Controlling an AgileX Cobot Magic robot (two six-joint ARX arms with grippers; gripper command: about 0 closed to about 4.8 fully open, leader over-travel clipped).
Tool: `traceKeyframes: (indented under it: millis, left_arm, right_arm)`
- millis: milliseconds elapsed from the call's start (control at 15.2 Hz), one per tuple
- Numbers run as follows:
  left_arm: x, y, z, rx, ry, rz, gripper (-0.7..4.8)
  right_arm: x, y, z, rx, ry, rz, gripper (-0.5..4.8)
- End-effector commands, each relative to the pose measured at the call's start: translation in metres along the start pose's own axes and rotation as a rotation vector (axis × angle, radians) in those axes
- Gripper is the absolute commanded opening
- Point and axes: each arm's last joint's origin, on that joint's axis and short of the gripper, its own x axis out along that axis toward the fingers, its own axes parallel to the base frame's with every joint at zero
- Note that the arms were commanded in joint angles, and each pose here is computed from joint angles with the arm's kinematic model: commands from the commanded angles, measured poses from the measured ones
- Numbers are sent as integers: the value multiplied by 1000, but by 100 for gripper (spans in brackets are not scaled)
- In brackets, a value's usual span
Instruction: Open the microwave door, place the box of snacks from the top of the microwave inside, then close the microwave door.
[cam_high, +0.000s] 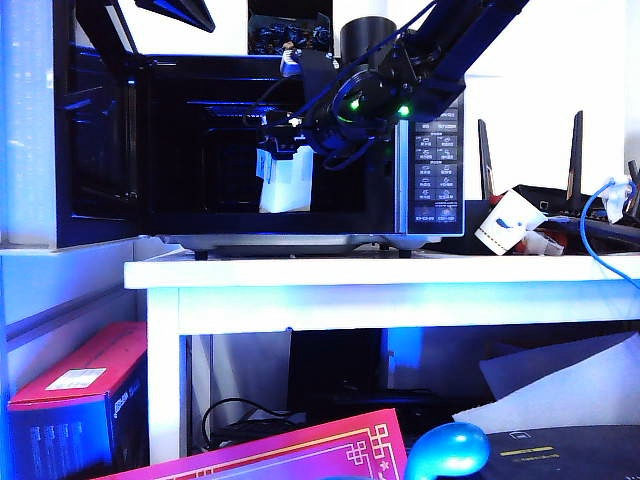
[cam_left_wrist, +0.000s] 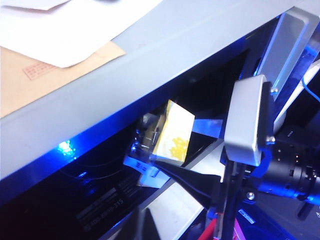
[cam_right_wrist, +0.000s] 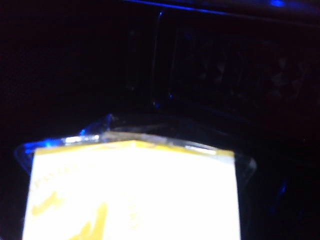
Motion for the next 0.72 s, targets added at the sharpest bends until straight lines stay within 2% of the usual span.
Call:
traceKeyframes:
  millis: [66, 197, 263, 394, 722]
  left_arm:
    - [-4, -1, 2, 4, -8, 0, -6]
    - [-4, -2, 1, -1, 4, -3, -6]
    - [-4, -2, 1, -2, 7, -3, -6]
    - [-4, -2, 1, -2, 7, -3, -6]
    - [-4, -2, 1, -1, 8, -3, -6]
  right_arm:
    - [3, -5, -12, 15, 9, -14, 317]
    - [2, -10, -12, 19, 12, -21, 321]
    - [2, -13, -13, 23, 20, -25, 345]
    - [1, -12, -22, 35, 110, -11, 409]
    - [-2, -9, -37, 59, 270, 32, 409]
